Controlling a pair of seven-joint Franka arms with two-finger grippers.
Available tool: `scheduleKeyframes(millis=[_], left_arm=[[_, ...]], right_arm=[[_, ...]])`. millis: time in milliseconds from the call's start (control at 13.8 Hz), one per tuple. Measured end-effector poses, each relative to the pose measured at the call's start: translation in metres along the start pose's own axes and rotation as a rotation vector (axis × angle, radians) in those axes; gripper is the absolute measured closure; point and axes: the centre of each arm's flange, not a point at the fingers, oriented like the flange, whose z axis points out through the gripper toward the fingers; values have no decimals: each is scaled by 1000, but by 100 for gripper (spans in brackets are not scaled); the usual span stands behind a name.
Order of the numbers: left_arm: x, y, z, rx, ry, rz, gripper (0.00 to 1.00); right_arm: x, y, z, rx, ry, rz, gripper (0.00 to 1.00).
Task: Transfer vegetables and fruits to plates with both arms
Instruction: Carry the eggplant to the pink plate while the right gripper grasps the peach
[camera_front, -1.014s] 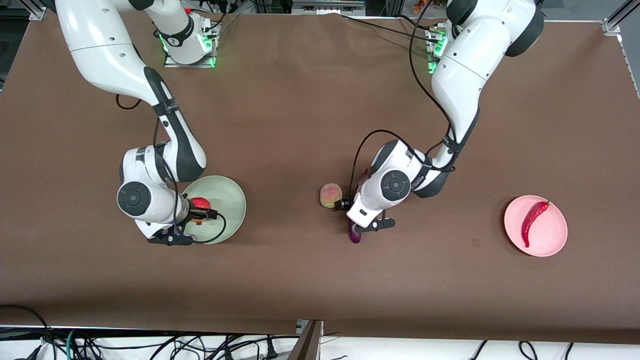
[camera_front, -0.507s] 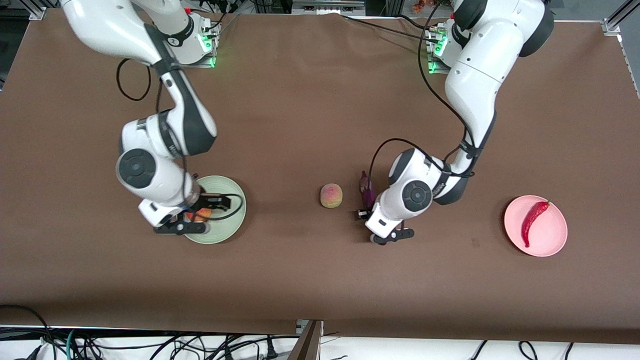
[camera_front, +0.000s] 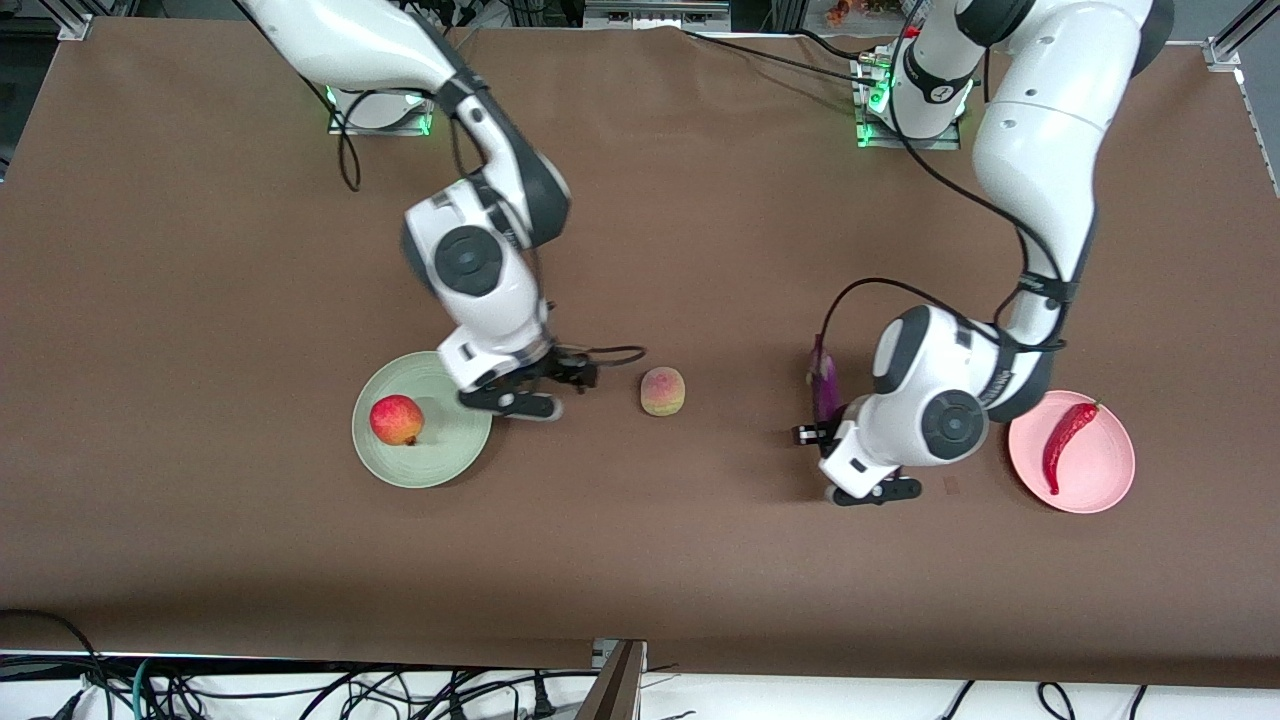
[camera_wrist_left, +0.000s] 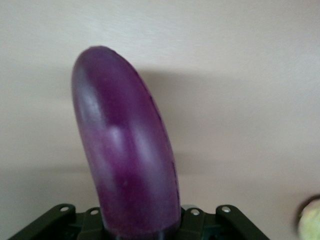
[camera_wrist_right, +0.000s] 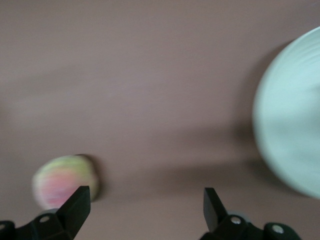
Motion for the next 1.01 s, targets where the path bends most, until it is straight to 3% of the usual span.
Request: scheduleKeyframes(millis=[362, 724, 1014], left_arm=[[24, -130, -16, 15, -33, 188, 92], [30, -246, -27, 73, -53, 382, 92], [25, -313, -30, 83, -65, 460, 92]], right_arm=[[-52, -51, 45, 88, 54, -25, 0], [-61, -57, 75, 123, 113, -76, 0], [-67, -59, 94, 150, 130, -84, 0]])
